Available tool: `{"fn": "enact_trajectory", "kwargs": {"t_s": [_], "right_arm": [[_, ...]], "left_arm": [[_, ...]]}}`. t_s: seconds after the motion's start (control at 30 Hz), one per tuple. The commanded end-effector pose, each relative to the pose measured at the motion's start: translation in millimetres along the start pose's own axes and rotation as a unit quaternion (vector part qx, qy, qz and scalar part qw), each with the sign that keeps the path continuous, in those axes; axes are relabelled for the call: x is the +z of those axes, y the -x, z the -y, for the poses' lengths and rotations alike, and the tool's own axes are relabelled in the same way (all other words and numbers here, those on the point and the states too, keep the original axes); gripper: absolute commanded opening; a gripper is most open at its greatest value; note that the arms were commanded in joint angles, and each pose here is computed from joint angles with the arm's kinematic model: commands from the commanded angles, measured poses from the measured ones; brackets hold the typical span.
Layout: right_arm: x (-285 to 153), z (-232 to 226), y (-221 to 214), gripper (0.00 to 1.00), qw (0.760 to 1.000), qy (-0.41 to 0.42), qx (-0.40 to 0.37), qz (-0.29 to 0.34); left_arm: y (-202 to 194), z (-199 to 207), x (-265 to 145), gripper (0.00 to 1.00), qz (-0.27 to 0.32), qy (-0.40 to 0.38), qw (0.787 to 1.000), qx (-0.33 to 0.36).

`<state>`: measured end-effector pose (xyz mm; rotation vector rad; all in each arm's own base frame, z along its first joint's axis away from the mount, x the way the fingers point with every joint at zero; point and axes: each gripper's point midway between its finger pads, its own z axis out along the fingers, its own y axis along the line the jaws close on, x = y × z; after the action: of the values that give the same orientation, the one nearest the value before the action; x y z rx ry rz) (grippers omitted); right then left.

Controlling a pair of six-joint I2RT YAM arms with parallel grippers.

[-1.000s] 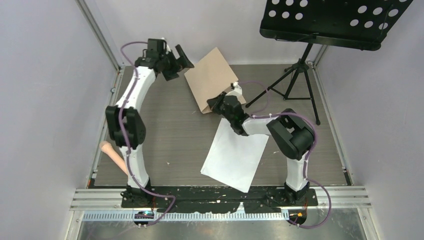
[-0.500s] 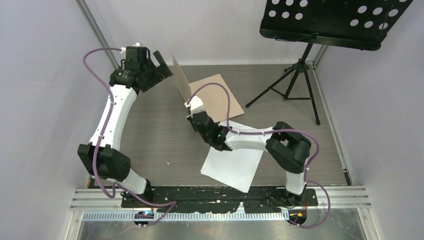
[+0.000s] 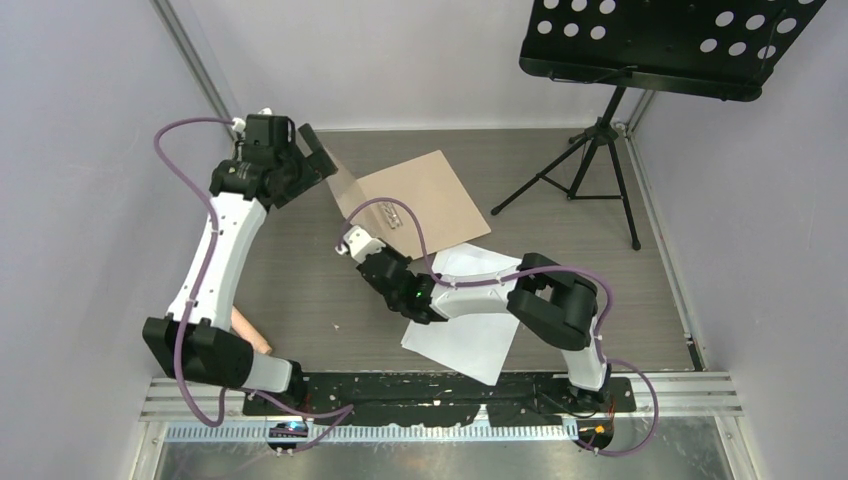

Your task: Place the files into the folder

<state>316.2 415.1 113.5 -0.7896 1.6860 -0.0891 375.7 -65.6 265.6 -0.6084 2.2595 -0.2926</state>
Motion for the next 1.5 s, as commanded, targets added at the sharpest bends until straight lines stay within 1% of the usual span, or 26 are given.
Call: {"fn": "enact_trajectory", "kwargs": {"t_s": [0.0, 0.1, 0.27, 0.37, 0.43, 0.47, 0.5, 0.53, 0.57, 0.6, 0.63, 0.7, 0.77, 0.9, 0.93, 0.97, 1.0, 1.03, 1.07, 1.13, 1.23, 1.33, 1.37, 1.4, 1.43, 1.47], "right_arm": [[-0.5, 15.4, 28.1, 0.06, 0.999, -0.036, 0.007, 0.028], [-1.9, 14.8, 28.5, 0.05, 0.999, -0.037, 0.008, 0.030], [-3.0, 12.0, 30.7, 0.06, 0.999, -0.035, 0.008, 0.031], [-4.5, 9.9, 29.0, 0.05, 0.999, -0.036, 0.006, 0.030], [-5.6, 8.6, 26.5, 0.07, 0.999, -0.039, 0.004, 0.027], [-6.7, 7.7, 25.5, 0.13, 0.999, -0.039, 0.006, 0.026], [-8.4, 7.3, 25.4, 0.24, 0.999, -0.038, 0.006, 0.025], [-9.8, 6.3, 23.7, 0.30, 0.999, -0.035, 0.007, 0.024], [-13.0, 5.9, 24.4, 0.46, 0.999, -0.031, 0.009, 0.025], [-14.9, 4.8, 24.0, 0.53, 0.999, -0.028, 0.011, 0.025], [-19.1, 4.3, 25.4, 0.66, 0.999, -0.024, 0.013, 0.026], [-26.4, 2.1, 25.7, 0.75, 0.999, -0.013, 0.017, 0.026], [-36.3, -1.5, 24.2, 0.81, 0.999, 0.005, 0.024, 0.024], [-66.0, -12.8, 15.6, 0.89, 0.996, 0.065, 0.054, 0.020], [-77.0, -10.1, 22.7, 0.91, 0.995, 0.075, 0.065, 0.028], [-84.1, -13.2, 13.9, 0.92, 0.993, 0.091, 0.069, 0.020], [-93.5, -8.4, 22.4, 0.92, 0.991, 0.100, 0.084, 0.029], [-99.6, -11.3, 15.8, 0.93, 0.989, 0.117, 0.091, 0.022], [-107.5, -4.0, 25.2, 0.94, 0.987, 0.122, 0.103, 0.032], [-120.6, 1.4, 34.3, 0.95, 0.980, 0.143, 0.132, 0.040], [-129.0, 9.7, 52.0, 0.97, 0.972, 0.167, 0.160, 0.048], [-122.1, 24.7, 71.2, 0.98, 0.964, 0.175, 0.195, 0.053], [-112.6, 22.8, 65.9, 0.98, 0.964, 0.175, 0.199, 0.037], [-98.6, 36.5, 78.9, 0.98, 0.957, 0.170, 0.231, 0.035], [-82.3, 29.0, 57.4, 0.97, 0.960, 0.168, 0.223, -0.011], [-63.8, 45.6, 73.1, 0.95, 0.955, 0.155, 0.253, -0.012]], "left_arm": [[23.1, 8.6, -29.3, 1.00, 0.061, -0.031, 0.997, -0.041], [18.7, 10.0, -15.7, 0.99, 0.044, -0.027, 0.998, -0.040], [0.0, -7.9, 15.4, 0.94, 0.009, 0.022, 0.999, -0.034], [-7.5, -13.2, 34.1, 0.89, 0.007, 0.024, 0.999, -0.036], [-12.6, -12.0, 41.2, 0.83, -0.013, 0.022, 0.999, -0.028], [-14.9, -12.8, 43.5, 0.79, -0.020, 0.024, 0.999, -0.024], [-16.9, -13.4, 45.6, 0.72, -0.023, 0.025, 0.999, -0.022], [-19.1, -14.7, 47.5, 0.66, -0.025, 0.026, 0.999, -0.020], [-21.3, -16.5, 49.5, 0.61, -0.027, 0.028, 0.999, -0.018], [-23.4, -17.4, 51.1, 0.55, -0.031, 0.029, 0.999, -0.017], [-25.6, -17.6, 52.4, 0.49, -0.035, 0.027, 0.999, -0.013], [-30.7, -18.6, 55.9, 0.41, -0.045, 0.027, 0.999, -0.004], [-35.6, -21.0, 57.8, 0.37, -0.056, 0.026, 0.998, 0.011], [-49.0, -32.4, 56.3, 0.42, -0.081, 0.025, 0.995, 0.046], [-51.0, -36.0, 53.6, 0.45, -0.084, 0.026, 0.995, 0.052], [-53.1, -41.3, 50.9, 0.48, -0.085, 0.031, 0.994, 0.062], [-53.1, -47.7, 47.6, 0.54, -0.083, 0.041, 0.993, 0.071], [-52.4, -56.0, 44.3, 0.60, -0.076, 0.056, 0.992, 0.078], [-51.8, -61.4, 41.3, 0.62, -0.070, 0.064, 0.992, 0.085], [-51.8, -72.6, 37.5, 0.66, -0.064, 0.078, 0.991, 0.090], [-57.8, -88.5, 34.2, 0.67, -0.069, 0.104, 0.988, 0.094], [-62.2, -101.1, 30.2, 0.67, -0.068, 0.126, 0.985, 0.094], [-63.0, -103.7, 29.2, 0.67, -0.067, 0.128, 0.985, 0.092], [-64.2, -106.1, 28.3, 0.67, -0.067, 0.130, 0.985, 0.091], [-65.0, -108.7, 27.4, 0.67, -0.066, 0.133, 0.985, 0.090], [-65.5, -111.5, 26.9, 0.66, -0.065, 0.136, 0.985, 0.089]]}}
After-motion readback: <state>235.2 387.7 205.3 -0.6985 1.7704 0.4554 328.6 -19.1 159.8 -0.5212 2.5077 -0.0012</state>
